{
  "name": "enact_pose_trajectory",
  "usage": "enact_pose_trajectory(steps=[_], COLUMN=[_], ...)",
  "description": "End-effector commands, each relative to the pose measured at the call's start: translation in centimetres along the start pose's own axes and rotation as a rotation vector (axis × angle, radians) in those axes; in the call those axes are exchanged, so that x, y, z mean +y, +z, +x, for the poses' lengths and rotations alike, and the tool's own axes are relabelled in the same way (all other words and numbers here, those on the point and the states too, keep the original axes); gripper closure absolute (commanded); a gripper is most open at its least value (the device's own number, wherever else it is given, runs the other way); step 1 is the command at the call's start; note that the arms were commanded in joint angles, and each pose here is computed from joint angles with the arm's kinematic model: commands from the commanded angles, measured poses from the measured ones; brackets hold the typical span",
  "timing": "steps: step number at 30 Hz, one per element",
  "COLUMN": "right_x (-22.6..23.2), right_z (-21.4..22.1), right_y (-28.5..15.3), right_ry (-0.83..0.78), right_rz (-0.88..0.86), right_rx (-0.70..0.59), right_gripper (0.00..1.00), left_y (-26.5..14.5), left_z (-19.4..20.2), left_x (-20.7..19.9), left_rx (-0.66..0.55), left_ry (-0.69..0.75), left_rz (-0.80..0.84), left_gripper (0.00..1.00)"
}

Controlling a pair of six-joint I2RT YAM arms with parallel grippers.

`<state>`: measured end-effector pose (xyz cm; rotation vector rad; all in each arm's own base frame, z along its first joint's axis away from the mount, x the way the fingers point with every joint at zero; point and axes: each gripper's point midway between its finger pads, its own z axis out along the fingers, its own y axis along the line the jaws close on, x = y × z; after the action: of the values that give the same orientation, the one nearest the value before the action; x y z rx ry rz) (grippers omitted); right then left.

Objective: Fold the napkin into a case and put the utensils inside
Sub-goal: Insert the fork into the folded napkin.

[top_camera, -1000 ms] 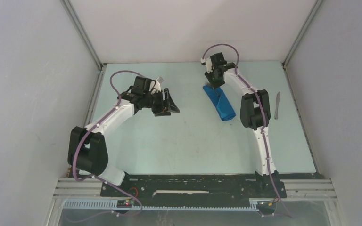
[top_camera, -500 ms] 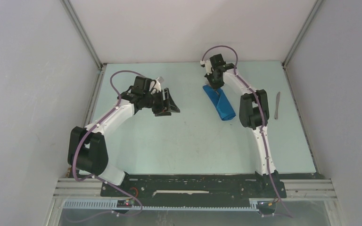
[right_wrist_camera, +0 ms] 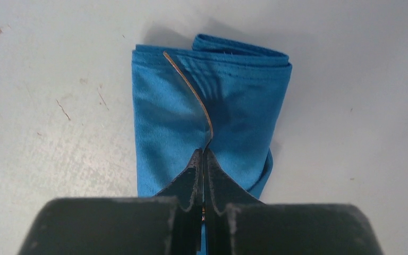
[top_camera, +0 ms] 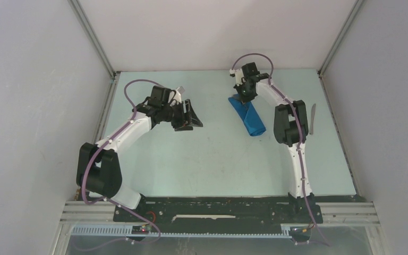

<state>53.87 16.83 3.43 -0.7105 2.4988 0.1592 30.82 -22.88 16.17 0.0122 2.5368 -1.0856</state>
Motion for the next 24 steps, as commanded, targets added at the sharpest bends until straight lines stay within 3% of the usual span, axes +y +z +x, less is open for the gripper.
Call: enact_pose_trajectory(steps=[1,24], right_x=[-0.6,-2.2], right_z=[-1.1,0.1], right_y=[-2.9,-3.3], right_ry=[0.035,0.138], right_rz=[-0.018,-0.022], right_rx=[-0.063,-0.105], right_gripper=[1.0,1.0], left_y=[-0.8,-0.6], left_z=[-0.9,-0.8], left_x=[-1.6,-1.6], left_rx=[-0.04,-0.035], left_ry=[0.039,0.034], left_rz=[0.046,0.05], left_gripper=[0.34,0.34])
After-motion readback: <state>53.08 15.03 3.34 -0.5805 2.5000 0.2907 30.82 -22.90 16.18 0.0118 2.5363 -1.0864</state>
